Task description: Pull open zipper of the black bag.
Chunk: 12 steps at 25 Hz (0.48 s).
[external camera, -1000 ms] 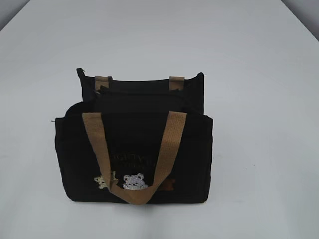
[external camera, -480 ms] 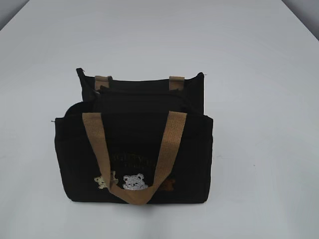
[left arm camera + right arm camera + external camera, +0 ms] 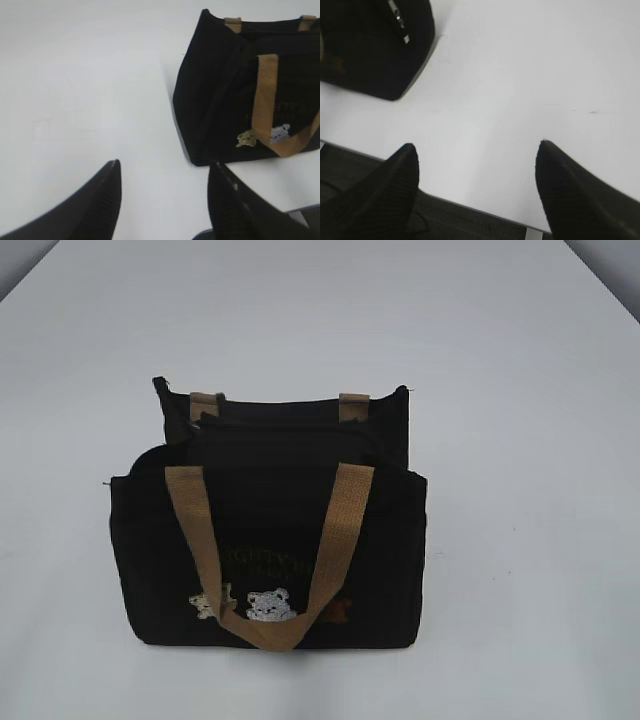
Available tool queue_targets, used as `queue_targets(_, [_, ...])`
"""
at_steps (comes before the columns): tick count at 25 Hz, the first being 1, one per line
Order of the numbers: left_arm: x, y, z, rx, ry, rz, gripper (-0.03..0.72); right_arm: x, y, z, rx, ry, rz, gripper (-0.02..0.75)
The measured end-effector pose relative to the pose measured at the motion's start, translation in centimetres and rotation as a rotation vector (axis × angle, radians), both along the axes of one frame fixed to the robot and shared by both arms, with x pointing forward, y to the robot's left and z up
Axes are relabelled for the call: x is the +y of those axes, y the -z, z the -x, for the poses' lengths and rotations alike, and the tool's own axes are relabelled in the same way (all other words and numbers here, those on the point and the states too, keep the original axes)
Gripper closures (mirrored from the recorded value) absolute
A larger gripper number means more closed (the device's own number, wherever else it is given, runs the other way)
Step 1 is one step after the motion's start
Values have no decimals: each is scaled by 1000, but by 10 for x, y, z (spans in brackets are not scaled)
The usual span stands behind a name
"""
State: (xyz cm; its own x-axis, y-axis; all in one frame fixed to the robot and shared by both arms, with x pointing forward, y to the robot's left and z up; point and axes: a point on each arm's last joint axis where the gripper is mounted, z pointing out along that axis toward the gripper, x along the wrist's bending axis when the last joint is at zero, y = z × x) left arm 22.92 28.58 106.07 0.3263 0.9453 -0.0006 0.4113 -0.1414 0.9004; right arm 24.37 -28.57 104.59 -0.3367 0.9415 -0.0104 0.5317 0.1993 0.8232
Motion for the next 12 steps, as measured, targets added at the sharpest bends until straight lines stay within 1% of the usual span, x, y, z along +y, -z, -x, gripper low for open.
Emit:
queue_targets(3, [-1,0,-1,-1,-59,0,270,-1,0,5,-43,98,-5,176])
queue_targets(5, [-1,0,-1,-1,-77,0,270,-1,1,10,-77,137,-8,176])
queue_targets(12, [-1,0,2,-23,-83,3,271,-1,1,11,-90,158,-12,176])
